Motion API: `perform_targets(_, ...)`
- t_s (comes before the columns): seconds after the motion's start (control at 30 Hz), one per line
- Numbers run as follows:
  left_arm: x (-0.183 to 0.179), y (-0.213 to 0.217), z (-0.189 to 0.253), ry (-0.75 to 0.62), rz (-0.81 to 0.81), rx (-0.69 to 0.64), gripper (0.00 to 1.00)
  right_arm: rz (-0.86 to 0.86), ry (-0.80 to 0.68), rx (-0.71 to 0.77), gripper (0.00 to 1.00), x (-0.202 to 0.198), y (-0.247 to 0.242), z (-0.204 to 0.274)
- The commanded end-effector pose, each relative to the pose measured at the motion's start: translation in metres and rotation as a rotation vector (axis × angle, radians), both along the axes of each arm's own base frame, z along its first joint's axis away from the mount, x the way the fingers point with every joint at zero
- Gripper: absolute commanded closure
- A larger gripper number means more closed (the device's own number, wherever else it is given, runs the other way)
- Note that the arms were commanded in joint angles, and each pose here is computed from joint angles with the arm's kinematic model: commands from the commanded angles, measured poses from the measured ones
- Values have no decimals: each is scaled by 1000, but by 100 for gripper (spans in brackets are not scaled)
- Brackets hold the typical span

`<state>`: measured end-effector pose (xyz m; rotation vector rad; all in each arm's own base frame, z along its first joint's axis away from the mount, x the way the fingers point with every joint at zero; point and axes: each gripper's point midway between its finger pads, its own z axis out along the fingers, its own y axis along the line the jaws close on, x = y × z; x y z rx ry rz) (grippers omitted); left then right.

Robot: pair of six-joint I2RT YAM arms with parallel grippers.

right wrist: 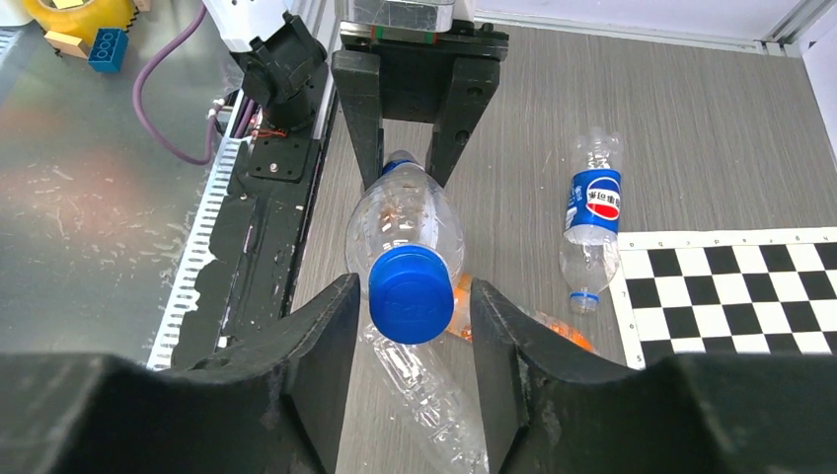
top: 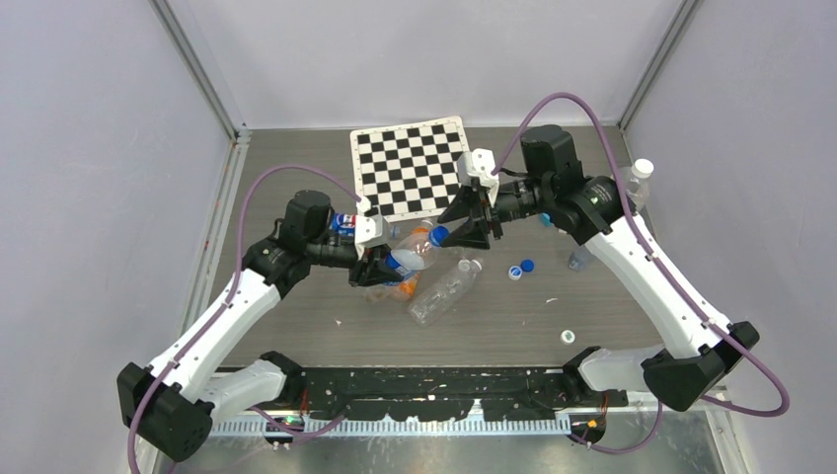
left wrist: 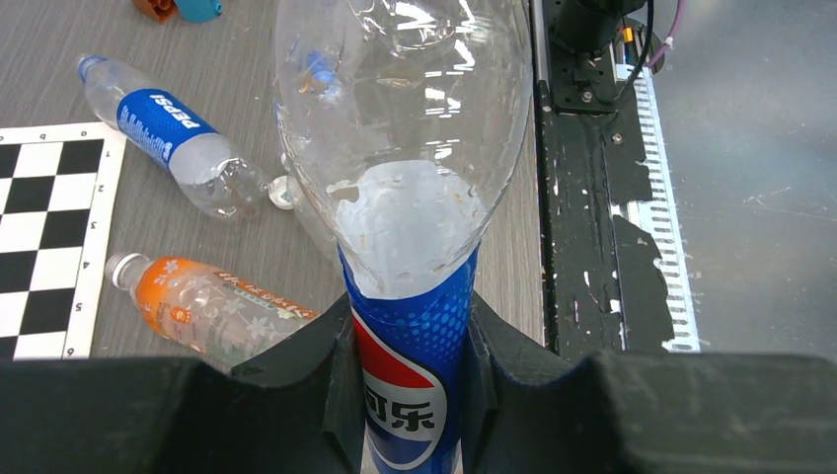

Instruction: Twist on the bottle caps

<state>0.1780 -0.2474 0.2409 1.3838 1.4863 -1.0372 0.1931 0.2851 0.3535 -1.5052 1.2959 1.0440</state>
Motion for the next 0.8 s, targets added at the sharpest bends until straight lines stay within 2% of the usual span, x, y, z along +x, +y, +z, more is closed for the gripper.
perform_targets(0.0,1,-3,19,-41,-27,-37,68,24,-30,18,53,-3,3,12)
perform_targets(0.2,0,-4,23,-48,-31,-42,68,23,-17,-22,63,-2,4,5)
perform_targets(0.37,6,-4,25,-88,0,-35,68,-1,9,-52,94,-1,5,1)
perform_targets(0.43,12,-4,26,-140,34,-22,68,-49,48,-68,99,3,6,-1)
perform_targets(0.63,37,-7,36,-391,221,1,66,-389,303,0,100,33,11,-5)
perform_targets(0.7,39,-11,41,-476,259,-8,66,-614,475,16,100,49,3,-13)
perform_targets(0.73,41,-13,46,-514,289,-21,65,-667,515,26,100,51,0,-14)
perform_targets(0.77,48,-11,46,-554,346,-21,66,-780,627,41,100,57,-5,-23)
